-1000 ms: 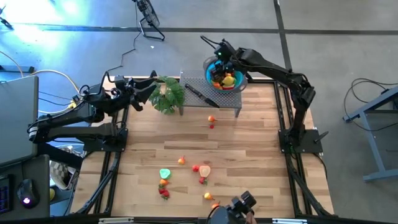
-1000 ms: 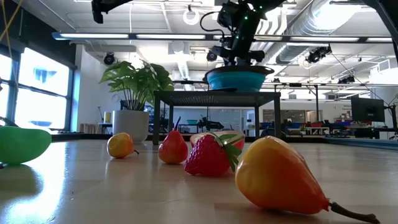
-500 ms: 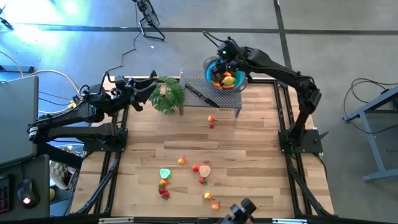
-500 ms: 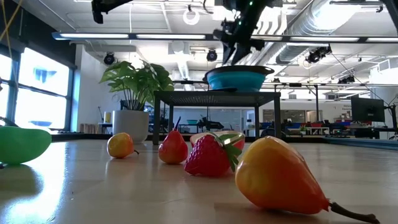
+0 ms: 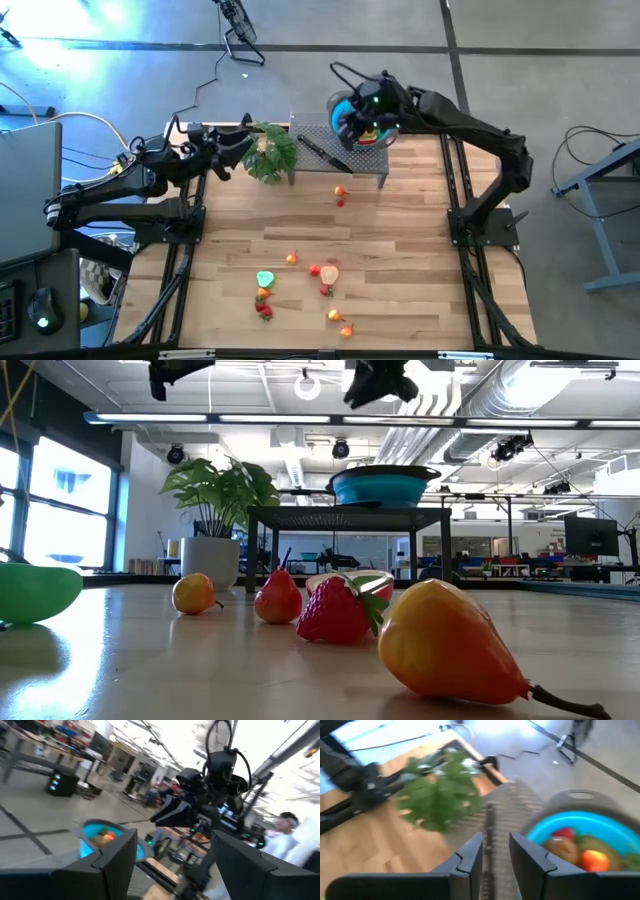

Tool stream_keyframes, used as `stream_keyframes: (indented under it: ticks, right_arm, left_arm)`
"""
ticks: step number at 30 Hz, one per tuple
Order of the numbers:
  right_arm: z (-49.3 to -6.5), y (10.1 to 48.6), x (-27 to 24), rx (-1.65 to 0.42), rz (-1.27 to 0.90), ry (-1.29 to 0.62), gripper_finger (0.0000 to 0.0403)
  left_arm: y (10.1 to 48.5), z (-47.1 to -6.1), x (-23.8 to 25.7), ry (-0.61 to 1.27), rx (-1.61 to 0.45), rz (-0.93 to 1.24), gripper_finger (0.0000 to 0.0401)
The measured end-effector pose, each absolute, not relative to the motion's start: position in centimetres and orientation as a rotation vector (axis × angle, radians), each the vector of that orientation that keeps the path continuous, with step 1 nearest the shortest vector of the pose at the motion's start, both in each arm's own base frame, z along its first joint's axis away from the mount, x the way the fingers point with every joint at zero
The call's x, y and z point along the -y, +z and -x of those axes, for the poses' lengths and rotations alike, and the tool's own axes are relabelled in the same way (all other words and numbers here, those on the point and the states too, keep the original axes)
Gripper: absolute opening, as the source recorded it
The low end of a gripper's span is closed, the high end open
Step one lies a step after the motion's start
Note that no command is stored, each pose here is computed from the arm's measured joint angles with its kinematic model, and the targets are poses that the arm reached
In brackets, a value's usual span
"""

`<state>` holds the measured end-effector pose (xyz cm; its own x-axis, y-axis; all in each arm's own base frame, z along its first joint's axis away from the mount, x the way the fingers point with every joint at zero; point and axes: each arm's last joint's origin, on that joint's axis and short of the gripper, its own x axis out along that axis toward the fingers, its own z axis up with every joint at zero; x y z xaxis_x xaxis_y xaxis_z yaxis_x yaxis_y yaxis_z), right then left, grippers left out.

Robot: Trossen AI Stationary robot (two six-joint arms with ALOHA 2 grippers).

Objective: Pick & Place Fruit
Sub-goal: Put the red strawberry in the blue bowl on the shelf

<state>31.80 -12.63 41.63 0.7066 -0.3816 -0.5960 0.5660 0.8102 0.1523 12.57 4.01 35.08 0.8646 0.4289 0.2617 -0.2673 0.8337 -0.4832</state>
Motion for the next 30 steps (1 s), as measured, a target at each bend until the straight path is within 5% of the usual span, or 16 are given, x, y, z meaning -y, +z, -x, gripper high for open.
stream_keyframes:
  ticks: [30]
  right_arm:
    - [-33.1, 42.3, -2.7, -0.536, -0.379, -0.414, 0.0052]
  left_arm:
    - [34.5, -12.9, -3.6, 0.228, 0.284, 0.558, 0.0248]
